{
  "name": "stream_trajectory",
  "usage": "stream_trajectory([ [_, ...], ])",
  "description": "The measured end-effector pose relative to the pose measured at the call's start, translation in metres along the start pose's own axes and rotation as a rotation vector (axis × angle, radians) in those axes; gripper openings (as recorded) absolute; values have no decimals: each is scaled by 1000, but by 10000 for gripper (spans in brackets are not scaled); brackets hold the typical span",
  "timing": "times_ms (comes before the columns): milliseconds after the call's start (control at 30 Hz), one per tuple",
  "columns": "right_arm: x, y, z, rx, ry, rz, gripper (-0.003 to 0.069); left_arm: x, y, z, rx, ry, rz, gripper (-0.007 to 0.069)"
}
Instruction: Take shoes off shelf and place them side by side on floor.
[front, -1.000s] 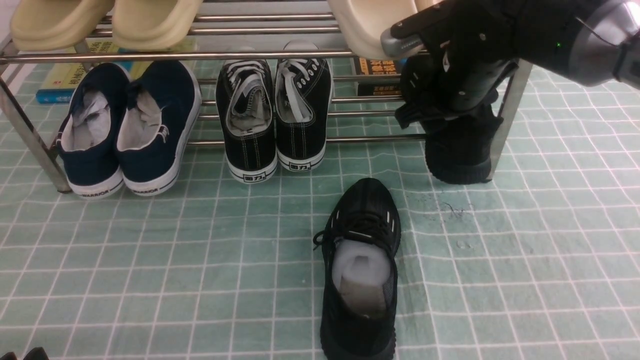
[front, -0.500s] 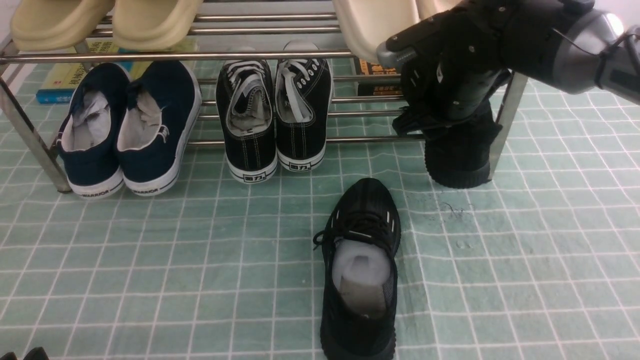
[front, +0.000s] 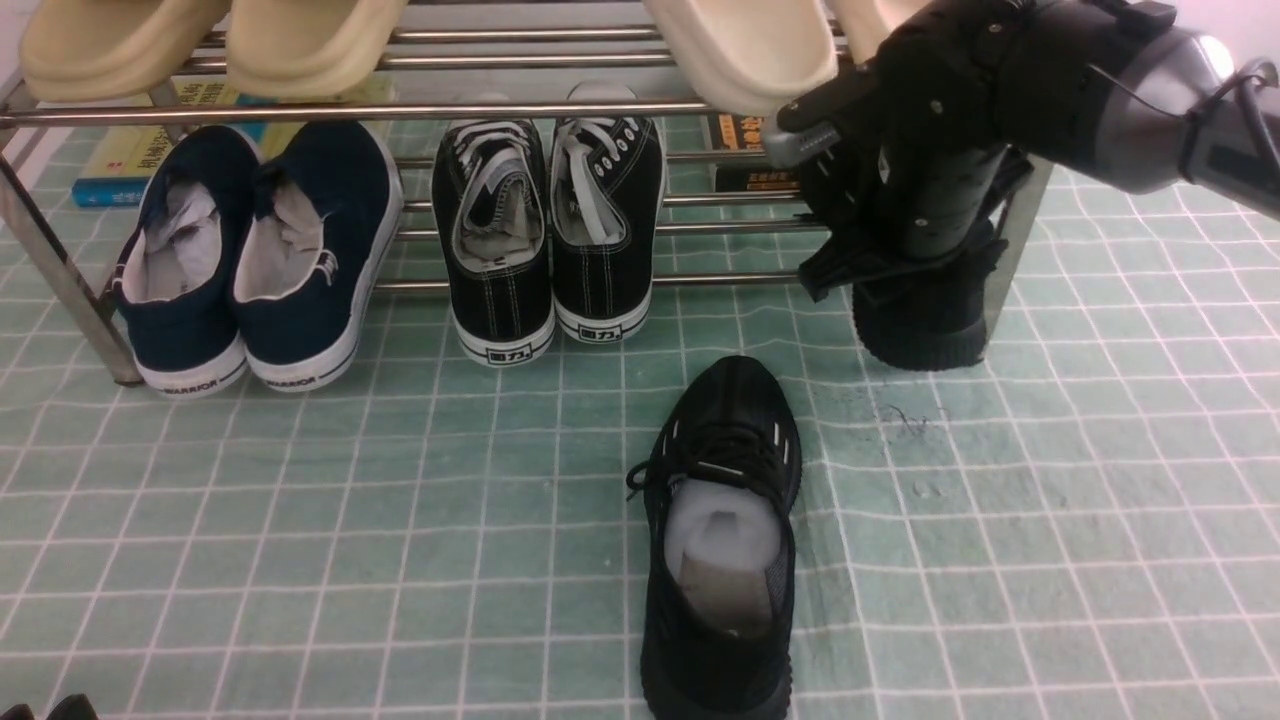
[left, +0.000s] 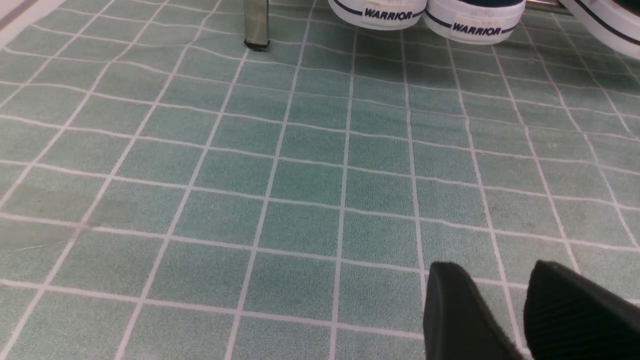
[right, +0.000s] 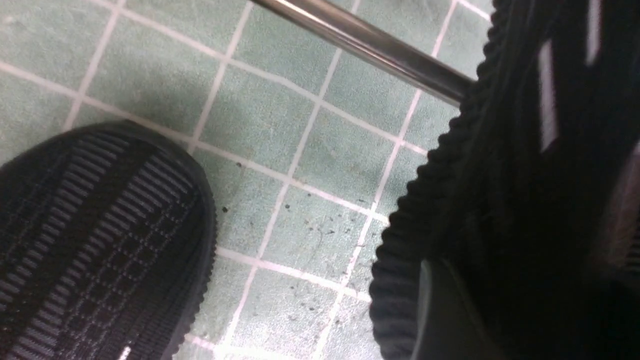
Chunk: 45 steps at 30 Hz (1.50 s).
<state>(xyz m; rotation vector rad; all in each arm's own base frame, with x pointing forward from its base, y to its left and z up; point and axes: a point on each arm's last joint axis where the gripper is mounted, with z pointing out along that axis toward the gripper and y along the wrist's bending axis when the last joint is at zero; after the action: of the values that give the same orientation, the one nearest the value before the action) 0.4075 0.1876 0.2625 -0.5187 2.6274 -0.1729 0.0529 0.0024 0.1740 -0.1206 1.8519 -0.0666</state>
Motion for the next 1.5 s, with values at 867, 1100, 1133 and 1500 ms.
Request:
stream_trajectory([
  [867, -1, -3, -1, 26, -18, -18, 342, 0, 0, 0, 0, 0, 0, 242],
  [1100, -2, -2, 5, 30, -15, -27, 340, 0, 0, 0, 0, 0, 0, 242],
  [1133, -1, -1, 6, 33, -11, -30, 336, 0, 0, 0, 0, 0, 0, 242],
  [1500, 0, -1, 8, 41, 9, -34, 90, 0, 0, 0, 0, 0, 0, 242],
])
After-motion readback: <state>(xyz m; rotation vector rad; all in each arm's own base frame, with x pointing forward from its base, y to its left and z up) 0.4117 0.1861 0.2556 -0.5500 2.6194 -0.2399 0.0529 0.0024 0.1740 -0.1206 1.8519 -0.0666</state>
